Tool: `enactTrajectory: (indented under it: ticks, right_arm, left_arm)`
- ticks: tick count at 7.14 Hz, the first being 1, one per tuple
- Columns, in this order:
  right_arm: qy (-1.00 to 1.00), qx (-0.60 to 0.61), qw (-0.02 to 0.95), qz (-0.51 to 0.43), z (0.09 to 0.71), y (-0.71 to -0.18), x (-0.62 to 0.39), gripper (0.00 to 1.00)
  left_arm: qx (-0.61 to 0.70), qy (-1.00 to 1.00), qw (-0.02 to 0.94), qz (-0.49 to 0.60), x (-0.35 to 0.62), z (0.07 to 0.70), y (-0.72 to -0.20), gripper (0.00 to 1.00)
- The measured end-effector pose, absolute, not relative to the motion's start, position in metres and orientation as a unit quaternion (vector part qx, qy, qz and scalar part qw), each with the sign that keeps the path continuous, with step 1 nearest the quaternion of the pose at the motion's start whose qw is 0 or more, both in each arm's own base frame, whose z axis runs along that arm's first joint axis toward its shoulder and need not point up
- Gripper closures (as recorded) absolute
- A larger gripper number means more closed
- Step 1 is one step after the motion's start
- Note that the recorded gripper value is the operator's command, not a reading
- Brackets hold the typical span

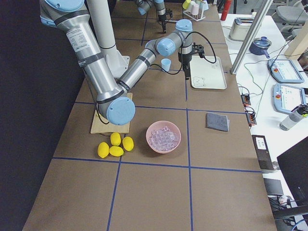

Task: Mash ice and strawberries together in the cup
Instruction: 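Grasp the red strawberry with the left gripper, then carry the strawberry with the left gripper over the light-blue cup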

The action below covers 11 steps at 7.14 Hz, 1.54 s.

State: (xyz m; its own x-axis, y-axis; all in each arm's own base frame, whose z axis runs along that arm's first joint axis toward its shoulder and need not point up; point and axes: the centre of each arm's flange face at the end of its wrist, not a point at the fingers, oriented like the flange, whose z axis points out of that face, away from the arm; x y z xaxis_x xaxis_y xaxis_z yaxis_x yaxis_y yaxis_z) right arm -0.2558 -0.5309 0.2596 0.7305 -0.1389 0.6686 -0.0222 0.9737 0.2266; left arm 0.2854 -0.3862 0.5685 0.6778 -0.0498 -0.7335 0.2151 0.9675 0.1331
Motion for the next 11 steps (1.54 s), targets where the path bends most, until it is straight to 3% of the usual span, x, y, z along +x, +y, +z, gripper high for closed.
enactTrajectory:
  ticks: [1,3,4,5,8,11]
  right_arm:
    - [-0.366,0.11,0.924,-0.032,0.26,-0.531,-0.256,0.01]
    - [-0.365,0.111,0.924,-0.032,0.26,-0.531,-0.256,0.01]
    - [-0.365,0.111,0.924,-0.032,0.26,-0.531,-0.256,0.01]
    - [-0.365,0.111,0.924,-0.032,0.259,-0.532,-0.256,0.01]
    - [-0.367,0.111,0.923,-0.028,0.259,-0.534,-0.25,0.01]
    - [-0.365,0.109,0.924,-0.026,0.28,-0.549,-0.202,0.01]
  left_arm:
    - [0.104,0.394,0.91,-0.072,0.285,0.569,-0.386,0.45]
    - [0.104,0.394,0.91,-0.072,0.285,0.569,-0.386,0.8]
    - [0.104,0.394,0.911,-0.071,0.285,0.569,-0.386,0.94]
    - [0.105,0.394,0.91,-0.07,0.284,0.568,-0.385,1.0]
    - [0.076,0.426,0.9,-0.052,0.279,0.536,-0.378,1.0]
    - [0.053,0.424,0.902,-0.06,0.288,0.419,-0.394,1.0]
